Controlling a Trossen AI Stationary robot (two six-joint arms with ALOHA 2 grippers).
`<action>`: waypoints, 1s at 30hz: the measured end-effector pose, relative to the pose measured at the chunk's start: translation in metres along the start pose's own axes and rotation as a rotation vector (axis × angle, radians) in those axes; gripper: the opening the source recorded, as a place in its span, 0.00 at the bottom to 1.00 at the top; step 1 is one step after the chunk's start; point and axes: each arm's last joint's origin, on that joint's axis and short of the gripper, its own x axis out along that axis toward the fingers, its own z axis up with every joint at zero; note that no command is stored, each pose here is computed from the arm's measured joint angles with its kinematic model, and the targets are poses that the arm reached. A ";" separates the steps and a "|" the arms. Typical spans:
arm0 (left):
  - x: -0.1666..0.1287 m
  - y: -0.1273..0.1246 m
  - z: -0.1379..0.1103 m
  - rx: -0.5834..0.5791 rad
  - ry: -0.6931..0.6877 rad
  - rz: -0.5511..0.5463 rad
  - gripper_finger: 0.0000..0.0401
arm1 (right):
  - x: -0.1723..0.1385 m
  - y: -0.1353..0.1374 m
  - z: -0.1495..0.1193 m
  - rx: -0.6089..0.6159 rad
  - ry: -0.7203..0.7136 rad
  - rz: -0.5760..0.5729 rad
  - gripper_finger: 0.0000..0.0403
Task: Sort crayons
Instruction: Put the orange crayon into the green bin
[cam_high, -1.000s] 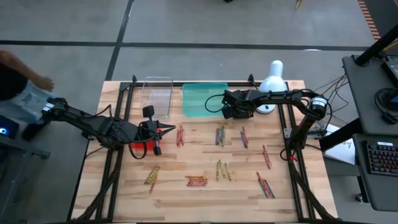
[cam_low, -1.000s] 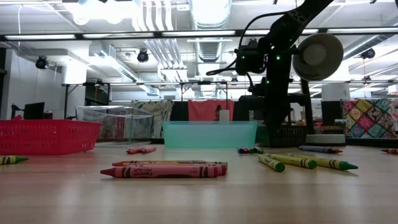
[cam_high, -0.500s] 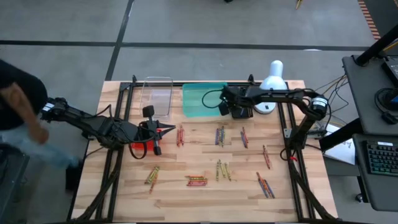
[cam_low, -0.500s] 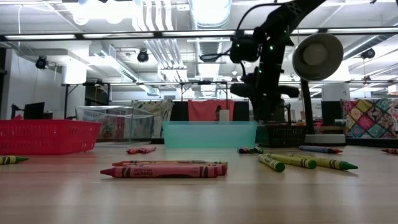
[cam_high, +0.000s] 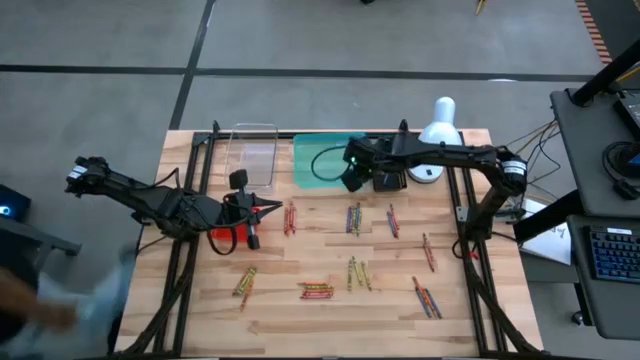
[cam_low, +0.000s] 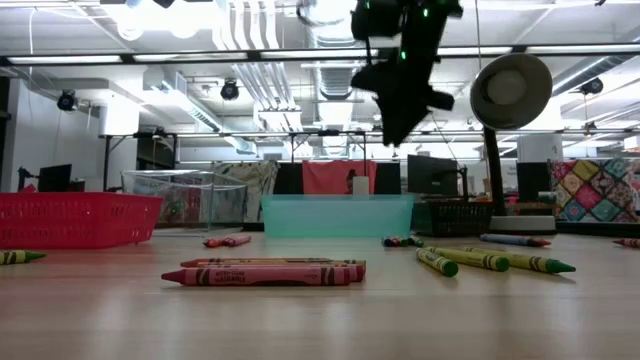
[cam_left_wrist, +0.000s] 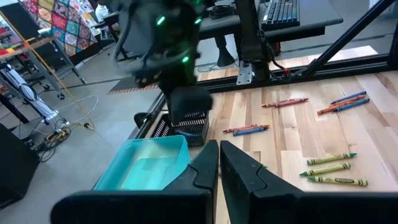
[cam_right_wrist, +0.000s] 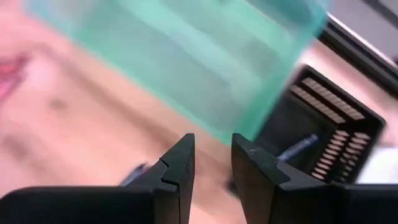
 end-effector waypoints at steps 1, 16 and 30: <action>0.000 0.000 0.000 -0.010 0.000 0.000 0.00 | -0.006 0.007 -0.003 -0.041 -0.012 0.020 0.24; 0.024 -0.019 -0.010 -0.159 0.063 -0.001 0.00 | -0.068 0.105 -0.108 -0.736 -0.085 0.254 0.18; 0.046 -0.041 -0.025 -0.541 0.265 -0.048 0.00 | -0.104 0.122 -0.165 -0.922 -0.224 0.436 0.17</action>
